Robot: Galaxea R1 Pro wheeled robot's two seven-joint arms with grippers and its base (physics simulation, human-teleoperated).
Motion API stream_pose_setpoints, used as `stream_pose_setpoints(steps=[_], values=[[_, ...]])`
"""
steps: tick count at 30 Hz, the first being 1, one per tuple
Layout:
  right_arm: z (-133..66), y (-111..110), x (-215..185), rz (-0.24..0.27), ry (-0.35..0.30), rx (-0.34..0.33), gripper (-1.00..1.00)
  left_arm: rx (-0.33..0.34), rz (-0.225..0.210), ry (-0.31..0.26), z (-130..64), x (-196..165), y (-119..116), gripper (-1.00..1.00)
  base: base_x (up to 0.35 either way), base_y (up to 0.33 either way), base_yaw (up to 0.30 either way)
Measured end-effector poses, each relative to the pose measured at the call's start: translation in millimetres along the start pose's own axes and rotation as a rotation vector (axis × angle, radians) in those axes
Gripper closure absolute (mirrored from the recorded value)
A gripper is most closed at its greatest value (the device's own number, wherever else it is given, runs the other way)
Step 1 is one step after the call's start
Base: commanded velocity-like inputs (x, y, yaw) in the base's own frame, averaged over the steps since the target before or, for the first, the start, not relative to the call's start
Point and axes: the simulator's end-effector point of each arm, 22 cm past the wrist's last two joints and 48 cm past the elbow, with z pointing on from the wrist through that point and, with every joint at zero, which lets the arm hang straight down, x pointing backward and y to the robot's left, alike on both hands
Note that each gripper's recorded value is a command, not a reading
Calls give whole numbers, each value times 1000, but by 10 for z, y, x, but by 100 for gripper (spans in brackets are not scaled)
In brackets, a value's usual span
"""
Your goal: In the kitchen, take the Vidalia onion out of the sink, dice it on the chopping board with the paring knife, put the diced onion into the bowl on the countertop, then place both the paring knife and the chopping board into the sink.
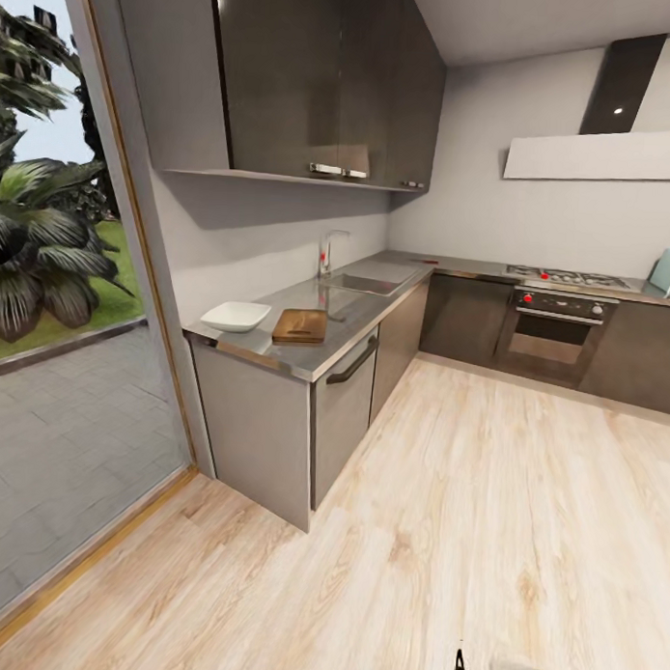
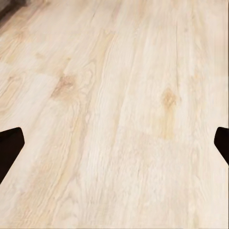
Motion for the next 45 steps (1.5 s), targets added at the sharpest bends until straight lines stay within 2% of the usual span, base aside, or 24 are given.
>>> stream_pose_setpoints(steps=[2, 5, 6, 13, 21, 23, 36, 40, 42, 45], values=[[55, -57, -264, -2, 3, 35, -100, 0, 0, 0, 0, 0, 0, -100, 3, 0, 0], [103, -82, -643, -6, 13, 52, -100, 0, -1, 1, -1, 3, -2, -100, 79, 53, 0], [125, -84, -922, -3, 1, 56, -100, 0, -2, 0, -2, 2, -3, -100, 166, 127, 0], [252, -89, -2014, 25, -59, 87, -100, -1, -2, 0, -2, -3, 5, -100, 224, 177, 0], [382, -45, -3013, 53, -103, 110, -100, -5, 1, 1, -2, 1, 41, -100, 248, 193, 0], [384, -32, -3138, 58, -106, 114, -100, -6, 1, 1, -2, 1, 42, -100, 251, 193, 0], [304, 77, -4169, 80, -140, 107, -100, -8, 3, 1, -3, 1, 66, -100, 291, 124, 0], [200, 248, -4548, 95, -152, 78, -100, -11, 5, 1, -3, 2, 92, -100, 304, 95, 0], [74, 406, -4825, 111, -158, 65, -100, -10, 5, 2, -4, 5, 90, -100, 302, 114, 0], [-38, 510, -4964, 133, -162, 81, -100, -9, 5, 2, -4, 6, 87, -100, 287, 160, 0]])
